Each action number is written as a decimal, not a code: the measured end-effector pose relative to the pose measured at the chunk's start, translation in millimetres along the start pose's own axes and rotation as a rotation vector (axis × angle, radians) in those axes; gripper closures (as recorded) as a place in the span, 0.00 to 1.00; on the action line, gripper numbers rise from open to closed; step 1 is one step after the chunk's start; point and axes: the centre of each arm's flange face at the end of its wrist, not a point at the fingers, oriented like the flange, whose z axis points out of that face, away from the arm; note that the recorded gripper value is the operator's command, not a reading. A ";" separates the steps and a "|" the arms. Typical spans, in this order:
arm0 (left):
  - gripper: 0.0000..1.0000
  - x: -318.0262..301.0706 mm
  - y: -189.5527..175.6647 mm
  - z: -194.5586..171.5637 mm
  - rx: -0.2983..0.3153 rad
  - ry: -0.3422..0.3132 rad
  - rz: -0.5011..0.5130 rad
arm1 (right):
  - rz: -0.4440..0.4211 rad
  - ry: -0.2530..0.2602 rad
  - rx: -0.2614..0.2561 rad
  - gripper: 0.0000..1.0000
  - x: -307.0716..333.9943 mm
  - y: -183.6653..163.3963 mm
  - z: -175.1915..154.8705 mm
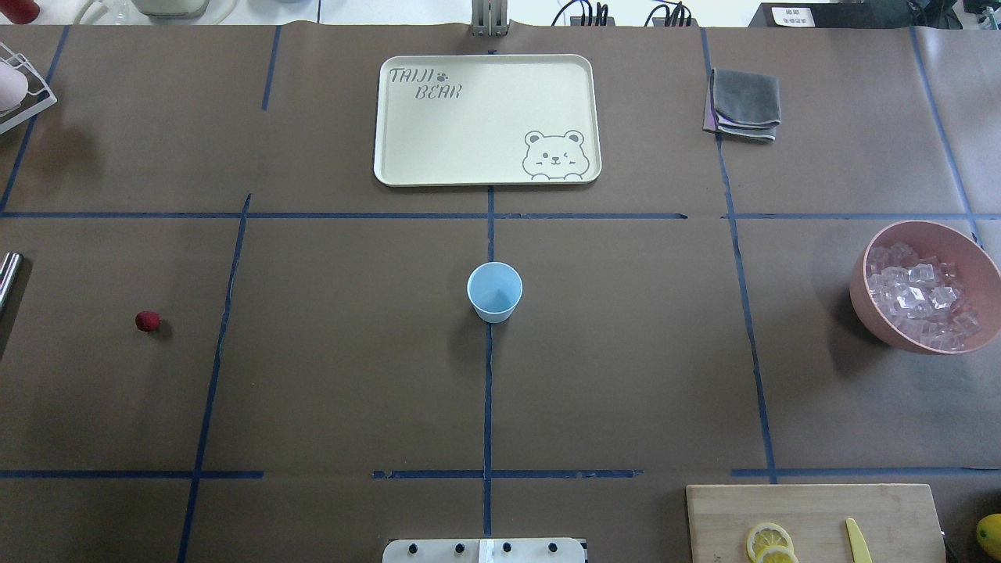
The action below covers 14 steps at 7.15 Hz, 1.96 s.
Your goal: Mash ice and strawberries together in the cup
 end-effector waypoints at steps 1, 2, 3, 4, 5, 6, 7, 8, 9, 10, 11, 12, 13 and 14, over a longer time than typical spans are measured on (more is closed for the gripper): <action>0.00 0.2 0.0 -0.2 0.000 0.000 0.000 | 0.001 0.029 -0.012 0.15 -23.7 -1.2 9.1; 0.00 0.3 0.0 -0.3 0.001 0.000 0.001 | 0.003 0.042 -0.029 0.27 -34.7 2.9 18.5; 0.00 0.3 0.0 -0.3 0.001 0.000 0.001 | -0.005 0.045 -0.059 0.32 -42.9 8.8 32.2; 0.00 0.3 0.0 -0.3 0.001 0.000 0.001 | -0.020 0.043 -0.090 0.33 -50.8 13.1 47.2; 0.00 0.3 0.0 -0.3 0.001 0.000 0.001 | -0.029 0.041 -0.122 0.36 -54.3 17.0 62.2; 0.00 0.2 0.0 -0.2 0.000 0.000 0.000 | -0.032 0.041 -0.152 0.39 -54.7 20.7 76.3; 0.00 0.1 0.0 -0.1 0.000 0.000 0.000 | -0.037 0.040 -0.175 0.39 -56.1 23.7 86.8; 0.00 0.1 0.0 -0.1 0.000 0.000 0.000 | -0.045 0.040 -0.190 0.39 -59.0 25.6 94.1; 0.00 0.0 0.0 0.0 0.000 0.000 0.000 | -0.054 0.042 -0.203 0.39 -62.1 27.3 100.7; 0.00 0.1 0.0 -0.1 0.000 0.000 0.000 | -0.062 0.049 -0.215 0.39 -63.8 29.0 107.4; 0.00 0.4 -0.1 -0.4 0.001 0.000 0.001 | -0.069 0.056 -0.225 0.40 -65.5 29.8 113.3; 0.00 0.6 -0.1 -0.6 0.001 0.000 0.001 | -0.077 0.062 -0.235 0.40 -67.8 30.2 119.8; 0.00 0.7 -0.1 -0.7 0.001 0.000 0.001 | -0.085 0.065 -0.246 0.40 -70.0 30.1 126.6; 0.00 0.9 -0.3 -0.9 0.002 0.000 0.002 | -0.089 0.067 -0.253 0.40 -71.0 29.8 131.4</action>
